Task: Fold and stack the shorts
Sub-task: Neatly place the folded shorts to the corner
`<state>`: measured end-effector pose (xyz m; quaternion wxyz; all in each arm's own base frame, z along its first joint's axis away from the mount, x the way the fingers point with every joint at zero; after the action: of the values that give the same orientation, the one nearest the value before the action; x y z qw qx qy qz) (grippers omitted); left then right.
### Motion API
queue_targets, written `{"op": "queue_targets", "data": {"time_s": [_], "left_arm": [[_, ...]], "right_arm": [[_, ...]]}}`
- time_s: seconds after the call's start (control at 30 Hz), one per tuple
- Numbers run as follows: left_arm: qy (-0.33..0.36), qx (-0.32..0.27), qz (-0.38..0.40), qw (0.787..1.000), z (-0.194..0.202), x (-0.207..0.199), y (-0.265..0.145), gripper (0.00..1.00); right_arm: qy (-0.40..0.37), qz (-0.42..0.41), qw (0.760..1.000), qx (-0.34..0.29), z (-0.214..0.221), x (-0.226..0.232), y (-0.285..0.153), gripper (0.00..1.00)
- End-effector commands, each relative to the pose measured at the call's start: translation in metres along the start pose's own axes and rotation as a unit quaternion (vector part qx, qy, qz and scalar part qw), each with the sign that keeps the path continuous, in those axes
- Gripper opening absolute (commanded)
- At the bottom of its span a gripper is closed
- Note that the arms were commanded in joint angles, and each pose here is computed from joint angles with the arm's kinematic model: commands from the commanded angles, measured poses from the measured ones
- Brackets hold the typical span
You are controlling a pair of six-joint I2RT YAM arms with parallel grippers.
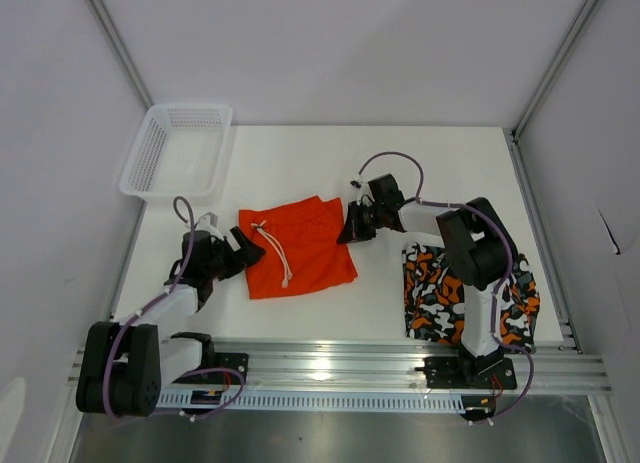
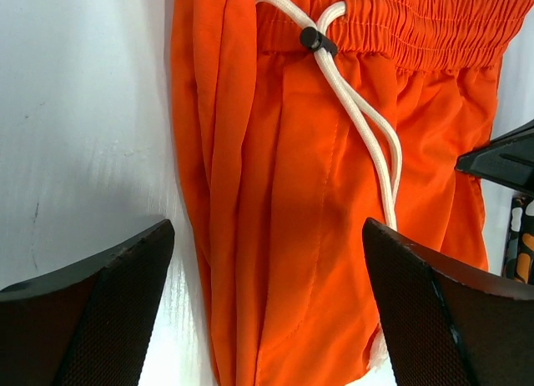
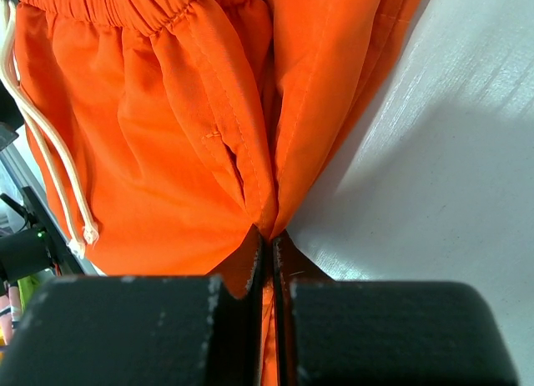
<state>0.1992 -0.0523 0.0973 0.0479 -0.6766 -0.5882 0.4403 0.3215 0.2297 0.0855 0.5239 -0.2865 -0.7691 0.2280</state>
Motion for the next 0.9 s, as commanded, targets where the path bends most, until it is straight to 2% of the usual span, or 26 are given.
{"op": "queue_targets", "data": {"time_s": [0.0,0.1,0.27,0.5,0.7,0.73,0.8,0.83,0.87], "left_arm": [[0.005,-0.023,0.001,1.0,-0.013,-0.003,0.002,0.93],[0.002,-0.024,-0.01,1.0,-0.013,-0.001,0.004,0.89],[-0.007,-0.029,-0.01,1.0,-0.009,0.002,0.009,0.76],[-0.012,-0.032,-0.012,0.999,-0.009,0.004,0.014,0.68],[-0.007,-0.027,-0.015,0.999,-0.015,0.003,0.018,0.42],[-0.007,-0.024,-0.017,1.0,-0.015,0.003,0.019,0.3],[-0.004,-0.024,-0.015,1.0,-0.016,0.002,0.019,0.17],[-0.003,-0.025,-0.015,1.0,-0.017,0.002,0.019,0.03],[0.002,-0.024,-0.014,1.0,-0.017,0.001,0.018,0.0]], "right_arm": [[-0.004,-0.005,1.0,-0.001,0.002,0.0,-0.001,0.0],[-0.005,-0.008,1.0,-0.003,0.001,0.001,-0.001,0.0],[-0.002,-0.017,1.0,-0.002,0.001,0.002,-0.001,0.0],[-0.003,-0.026,1.0,0.001,0.002,0.005,-0.001,0.0],[-0.009,-0.018,1.0,-0.002,0.002,0.009,-0.002,0.0],[-0.013,-0.019,1.0,-0.003,0.003,0.01,-0.002,0.0],[-0.013,-0.016,1.0,-0.005,0.002,0.011,-0.003,0.0],[-0.015,-0.016,1.0,-0.008,0.001,0.013,-0.005,0.0],[-0.016,-0.013,1.0,-0.009,0.001,0.014,-0.006,0.0]]}}
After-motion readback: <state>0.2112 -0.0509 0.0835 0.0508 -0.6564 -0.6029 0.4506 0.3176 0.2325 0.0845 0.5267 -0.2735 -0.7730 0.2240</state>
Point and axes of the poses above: each gripper's point midway between its finger pads, its own y axis out along the fingers, its own x axis along the line the jaws close on, z = x × y, the point moved 10 cm from there along -y, back along the fingers, and after that the axes turned 4 degrees about y, right-handed, at the moved point
